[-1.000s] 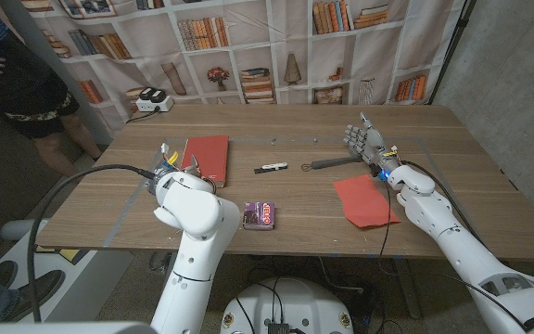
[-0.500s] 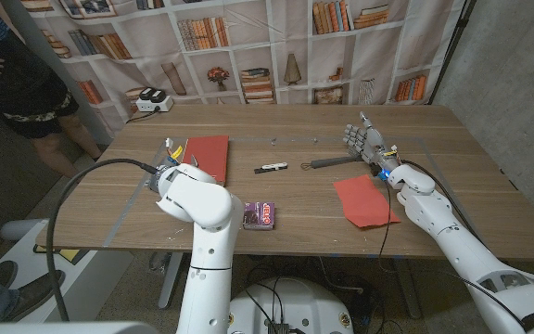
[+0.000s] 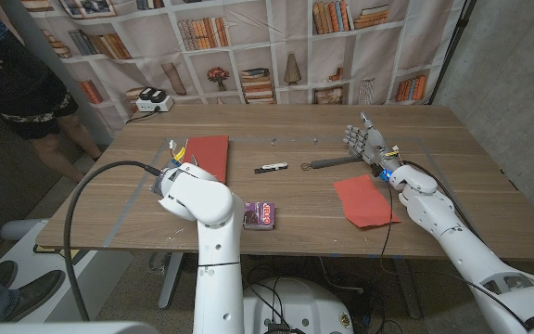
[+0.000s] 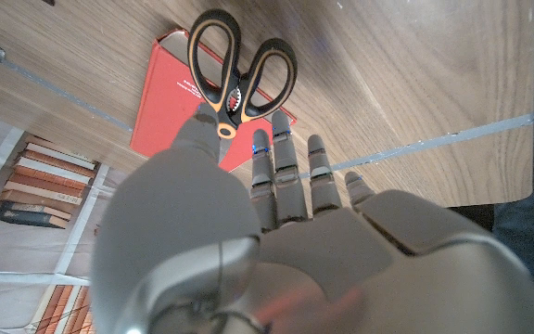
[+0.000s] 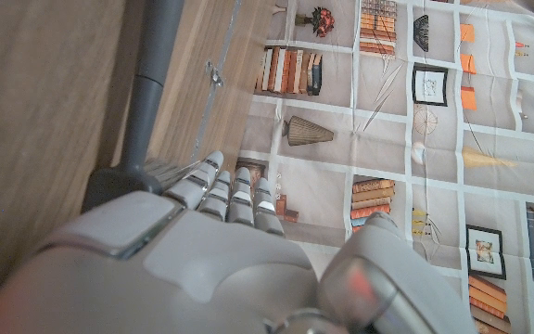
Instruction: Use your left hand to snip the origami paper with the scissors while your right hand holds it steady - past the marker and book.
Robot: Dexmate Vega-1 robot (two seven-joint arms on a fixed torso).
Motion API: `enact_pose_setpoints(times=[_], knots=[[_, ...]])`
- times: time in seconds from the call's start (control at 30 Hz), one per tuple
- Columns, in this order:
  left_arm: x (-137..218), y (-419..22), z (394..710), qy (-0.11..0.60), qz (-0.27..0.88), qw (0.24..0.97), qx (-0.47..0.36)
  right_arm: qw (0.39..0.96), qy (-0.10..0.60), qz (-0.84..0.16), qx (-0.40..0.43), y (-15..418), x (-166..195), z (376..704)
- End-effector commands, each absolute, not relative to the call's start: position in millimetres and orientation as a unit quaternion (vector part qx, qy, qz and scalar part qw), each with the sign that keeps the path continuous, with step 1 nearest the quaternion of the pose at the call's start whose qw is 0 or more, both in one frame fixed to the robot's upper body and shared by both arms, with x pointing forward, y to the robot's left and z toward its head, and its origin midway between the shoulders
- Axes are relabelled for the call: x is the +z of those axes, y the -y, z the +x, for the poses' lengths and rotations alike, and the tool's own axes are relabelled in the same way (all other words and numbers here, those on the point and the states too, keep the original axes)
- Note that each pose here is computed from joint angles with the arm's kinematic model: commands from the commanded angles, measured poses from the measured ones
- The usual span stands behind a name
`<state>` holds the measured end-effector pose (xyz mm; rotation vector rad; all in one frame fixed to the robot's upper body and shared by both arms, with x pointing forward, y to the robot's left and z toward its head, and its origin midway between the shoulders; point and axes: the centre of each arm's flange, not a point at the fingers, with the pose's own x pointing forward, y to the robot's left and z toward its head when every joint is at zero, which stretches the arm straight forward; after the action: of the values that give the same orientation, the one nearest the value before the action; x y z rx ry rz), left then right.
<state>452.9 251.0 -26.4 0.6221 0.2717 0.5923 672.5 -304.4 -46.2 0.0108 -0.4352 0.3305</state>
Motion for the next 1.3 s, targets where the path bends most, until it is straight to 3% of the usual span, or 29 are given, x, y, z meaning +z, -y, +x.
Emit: enact_pose_setpoints(times=[0.03, 1.3], knots=[[-29, -251, 461, -0.132, 0.302, 0.904, 0.273, 0.963, 0.217, 0.007, 0.159, 307, -45, 670], [-29, -254, 458, -0.185, 0.306, 0.888, 0.289, 0.966, 0.204, 0.007, 0.161, 311, -47, 679]])
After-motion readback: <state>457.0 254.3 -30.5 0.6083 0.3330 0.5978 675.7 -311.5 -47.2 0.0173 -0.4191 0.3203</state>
